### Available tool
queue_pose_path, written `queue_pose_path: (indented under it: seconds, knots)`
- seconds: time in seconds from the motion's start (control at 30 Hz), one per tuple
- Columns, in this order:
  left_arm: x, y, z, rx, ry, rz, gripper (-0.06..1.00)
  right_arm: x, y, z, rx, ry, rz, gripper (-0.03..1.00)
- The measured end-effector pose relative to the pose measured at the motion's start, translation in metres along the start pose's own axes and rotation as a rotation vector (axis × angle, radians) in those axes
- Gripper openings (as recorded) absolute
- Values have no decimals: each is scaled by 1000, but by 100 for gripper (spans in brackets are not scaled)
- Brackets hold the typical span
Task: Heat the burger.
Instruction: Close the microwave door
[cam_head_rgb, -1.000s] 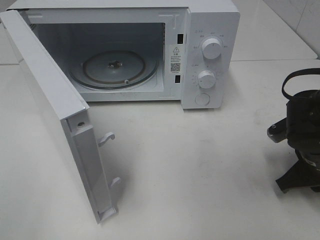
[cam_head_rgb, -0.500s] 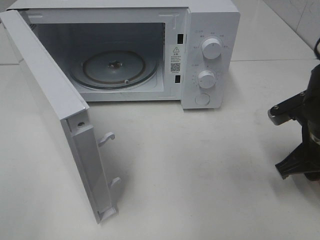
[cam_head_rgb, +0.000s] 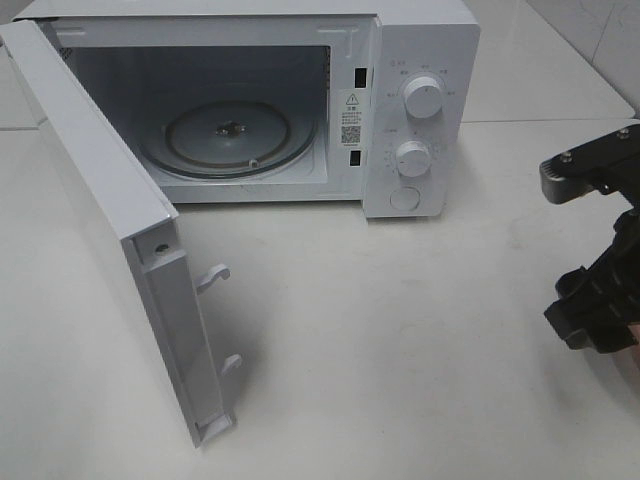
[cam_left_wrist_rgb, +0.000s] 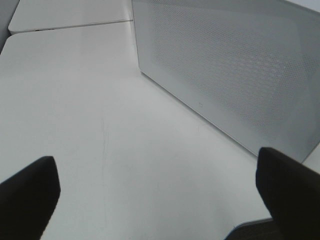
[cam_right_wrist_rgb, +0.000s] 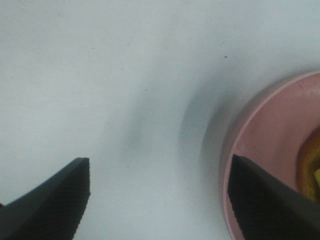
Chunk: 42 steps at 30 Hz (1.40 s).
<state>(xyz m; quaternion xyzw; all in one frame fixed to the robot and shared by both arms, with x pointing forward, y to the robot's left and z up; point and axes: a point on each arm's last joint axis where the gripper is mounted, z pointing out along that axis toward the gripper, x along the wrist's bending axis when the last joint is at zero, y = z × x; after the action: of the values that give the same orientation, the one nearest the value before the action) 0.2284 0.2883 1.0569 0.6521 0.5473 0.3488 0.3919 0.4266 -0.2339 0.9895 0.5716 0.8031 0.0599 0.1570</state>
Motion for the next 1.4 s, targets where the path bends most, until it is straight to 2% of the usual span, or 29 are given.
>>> queue_pose_path:
  seconds: [0.23, 0.53, 0.77, 0.83, 0.87, 0.93, 1.07, 1.4]
  knots:
    - [0, 0, 0, 0, 0, 0, 99, -1, -15, -34, -90, 83, -4, 77]
    - [0, 0, 0, 0, 0, 0, 99, -8, -45, -71, -159, 119, 24, 77]
    - [0, 0, 0, 0, 0, 0, 99, -14, -70, -90, -199, 118, 18, 77]
    - [0, 0, 0, 0, 0, 0, 99, -19, -89, -106, -287, 118, 22, 77]
    - [0, 0, 0, 0, 0, 0, 99, -19, -89, -106, -287, 118, 22, 77]
    - [0, 0, 0, 0, 0, 0, 99, -24, -103, -115, -353, 107, 51, 77]
    - [0, 0, 0, 0, 0, 0, 99, -28, -117, -122, -402, 86, 103, 77]
    - [0, 0, 0, 0, 0, 0, 99, -32, -158, -140, -612, 5, 255, 77]
